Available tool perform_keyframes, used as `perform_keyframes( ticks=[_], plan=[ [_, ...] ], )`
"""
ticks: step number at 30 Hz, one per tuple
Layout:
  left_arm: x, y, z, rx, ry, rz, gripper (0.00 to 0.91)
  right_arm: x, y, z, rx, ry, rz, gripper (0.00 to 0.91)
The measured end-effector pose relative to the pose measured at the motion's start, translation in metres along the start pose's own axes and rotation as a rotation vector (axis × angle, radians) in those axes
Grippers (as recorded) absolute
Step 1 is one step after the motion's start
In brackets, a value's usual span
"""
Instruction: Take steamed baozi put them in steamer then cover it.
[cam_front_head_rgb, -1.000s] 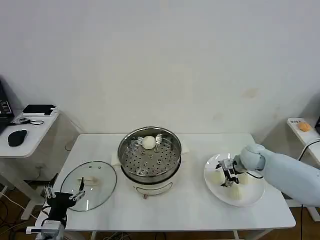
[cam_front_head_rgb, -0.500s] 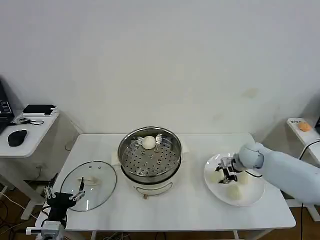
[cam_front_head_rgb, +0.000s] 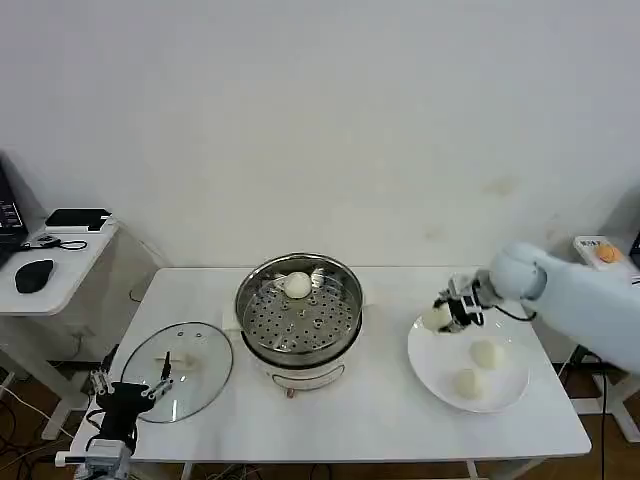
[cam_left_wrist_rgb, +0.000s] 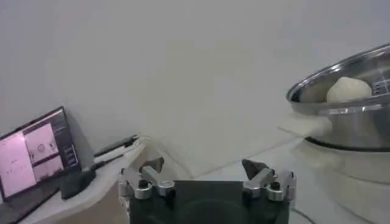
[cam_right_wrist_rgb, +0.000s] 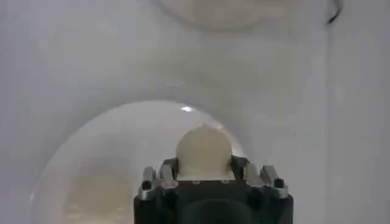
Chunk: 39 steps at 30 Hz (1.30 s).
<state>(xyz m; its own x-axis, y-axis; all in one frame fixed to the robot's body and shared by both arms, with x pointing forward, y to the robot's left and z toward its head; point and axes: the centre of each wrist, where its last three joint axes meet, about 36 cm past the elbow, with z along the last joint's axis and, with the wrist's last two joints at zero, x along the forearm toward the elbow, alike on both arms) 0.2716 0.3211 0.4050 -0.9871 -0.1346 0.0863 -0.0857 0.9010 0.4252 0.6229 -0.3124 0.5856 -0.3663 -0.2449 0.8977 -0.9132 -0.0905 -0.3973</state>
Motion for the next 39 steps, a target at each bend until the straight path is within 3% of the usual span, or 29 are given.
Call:
perform_keyframes(
  ticks=[6,13,19,25,31,39],
  plan=[
    [-0.004,0.0,-0.001,0.003,-0.009,-0.004,0.907,0.026,-0.037,-0.051,0.032,-0.05,0.054,0.615],
    [-0.006,0.003,-0.001,-0.004,-0.011,-0.013,0.907,0.029,-0.067,-0.133,0.057,-0.122,0.061,0.615],
    [-0.007,0.008,0.001,-0.017,-0.008,-0.017,0.907,0.01,-0.075,-0.206,0.051,-0.155,0.022,0.615],
    [-0.008,0.011,0.001,-0.018,-0.012,-0.027,0.907,-0.014,-0.071,-0.264,0.021,-0.155,-0.032,0.615],
    [-0.007,0.013,0.002,-0.021,-0.017,-0.035,0.907,-0.044,-0.059,-0.308,0.008,-0.146,-0.09,0.615],
    [-0.005,0.017,0.0,-0.023,-0.023,-0.04,0.907,-0.077,-0.046,-0.341,-0.004,-0.131,-0.133,0.615]
  ],
)
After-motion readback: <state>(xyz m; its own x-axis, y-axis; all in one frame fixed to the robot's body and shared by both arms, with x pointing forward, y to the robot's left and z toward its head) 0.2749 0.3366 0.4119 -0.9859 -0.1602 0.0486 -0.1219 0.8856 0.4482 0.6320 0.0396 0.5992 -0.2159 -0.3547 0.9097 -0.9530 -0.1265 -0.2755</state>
